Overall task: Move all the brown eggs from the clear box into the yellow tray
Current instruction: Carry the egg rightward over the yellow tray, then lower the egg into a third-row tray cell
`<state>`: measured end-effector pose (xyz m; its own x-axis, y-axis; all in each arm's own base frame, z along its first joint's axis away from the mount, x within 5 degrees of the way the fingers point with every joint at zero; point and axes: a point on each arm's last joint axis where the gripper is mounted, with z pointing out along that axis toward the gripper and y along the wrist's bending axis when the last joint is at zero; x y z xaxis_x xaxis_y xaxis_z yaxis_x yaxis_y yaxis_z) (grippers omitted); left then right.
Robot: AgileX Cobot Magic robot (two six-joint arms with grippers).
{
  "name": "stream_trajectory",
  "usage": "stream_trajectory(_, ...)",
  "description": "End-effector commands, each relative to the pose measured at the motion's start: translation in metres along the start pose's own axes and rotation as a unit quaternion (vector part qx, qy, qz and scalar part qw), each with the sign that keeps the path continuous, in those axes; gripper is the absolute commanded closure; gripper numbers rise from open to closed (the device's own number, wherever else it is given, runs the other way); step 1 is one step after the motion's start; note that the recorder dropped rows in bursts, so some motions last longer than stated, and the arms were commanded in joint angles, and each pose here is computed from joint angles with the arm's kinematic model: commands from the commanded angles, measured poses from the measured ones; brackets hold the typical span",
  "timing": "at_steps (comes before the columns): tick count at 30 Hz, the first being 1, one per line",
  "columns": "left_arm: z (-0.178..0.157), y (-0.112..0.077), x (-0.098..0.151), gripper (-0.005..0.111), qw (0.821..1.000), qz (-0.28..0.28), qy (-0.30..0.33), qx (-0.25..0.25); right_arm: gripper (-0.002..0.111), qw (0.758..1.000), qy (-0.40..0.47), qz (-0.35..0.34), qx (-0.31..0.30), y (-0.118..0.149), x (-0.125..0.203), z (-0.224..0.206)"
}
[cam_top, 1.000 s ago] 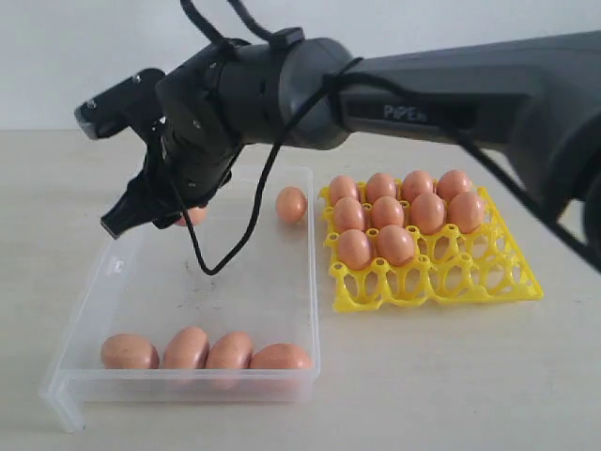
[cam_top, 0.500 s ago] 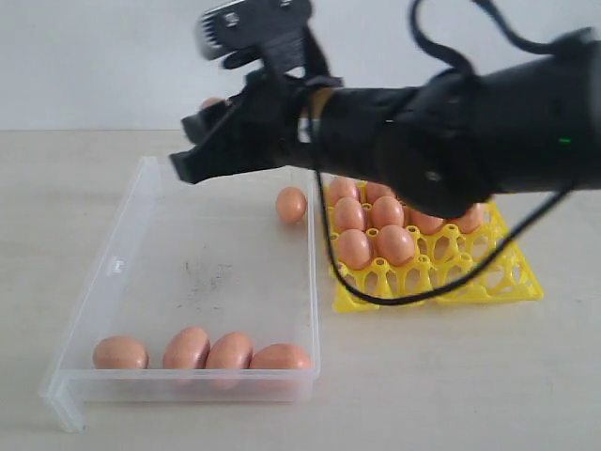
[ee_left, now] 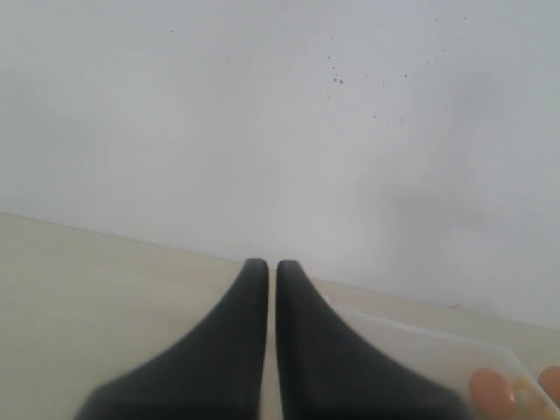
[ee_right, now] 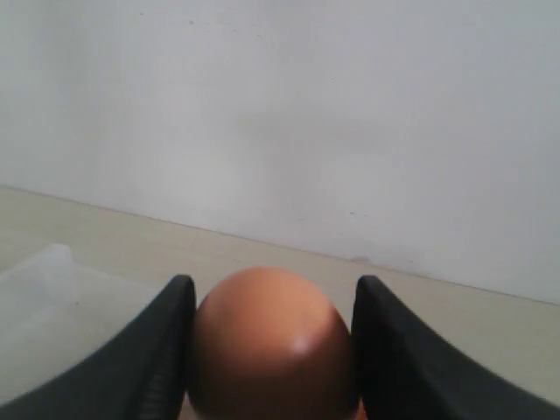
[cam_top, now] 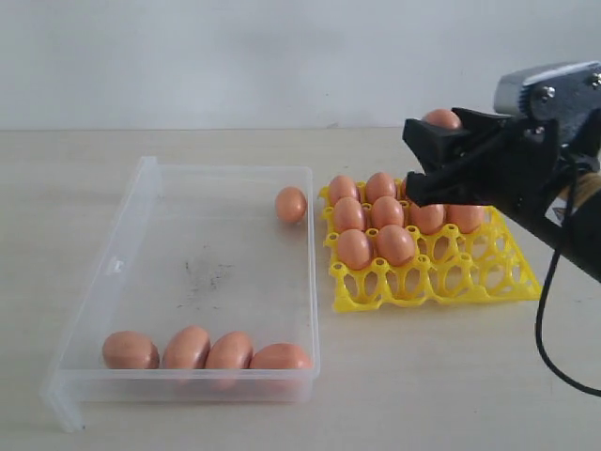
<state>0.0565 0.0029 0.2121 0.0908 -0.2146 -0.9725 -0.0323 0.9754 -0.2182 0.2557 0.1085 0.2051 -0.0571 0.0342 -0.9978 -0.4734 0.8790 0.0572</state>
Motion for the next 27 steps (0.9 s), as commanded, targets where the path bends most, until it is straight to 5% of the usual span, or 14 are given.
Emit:
stream_trajectory(1, 0.0, 0.0, -0.001, 0.103, 1.0, 0.0, -0.002, 0.003, 0.108, 0.999, -0.026, 0.023, -0.007, -0.024, 0.017, -0.002)
stream_trajectory(13, 0.0, 0.0, -0.001, 0.103, 1.0, 0.0, -0.002, 0.003, 0.108, 0.989, 0.079, 0.059, -0.108, -0.067, 0.082, 0.011)
stream_trajectory(27, 0.0, 0.0, -0.001, 0.103, 1.0, 0.0, -0.002, 0.003, 0.108, 0.986, 0.103, 0.076, -0.111, -0.076, 0.11, 0.028)
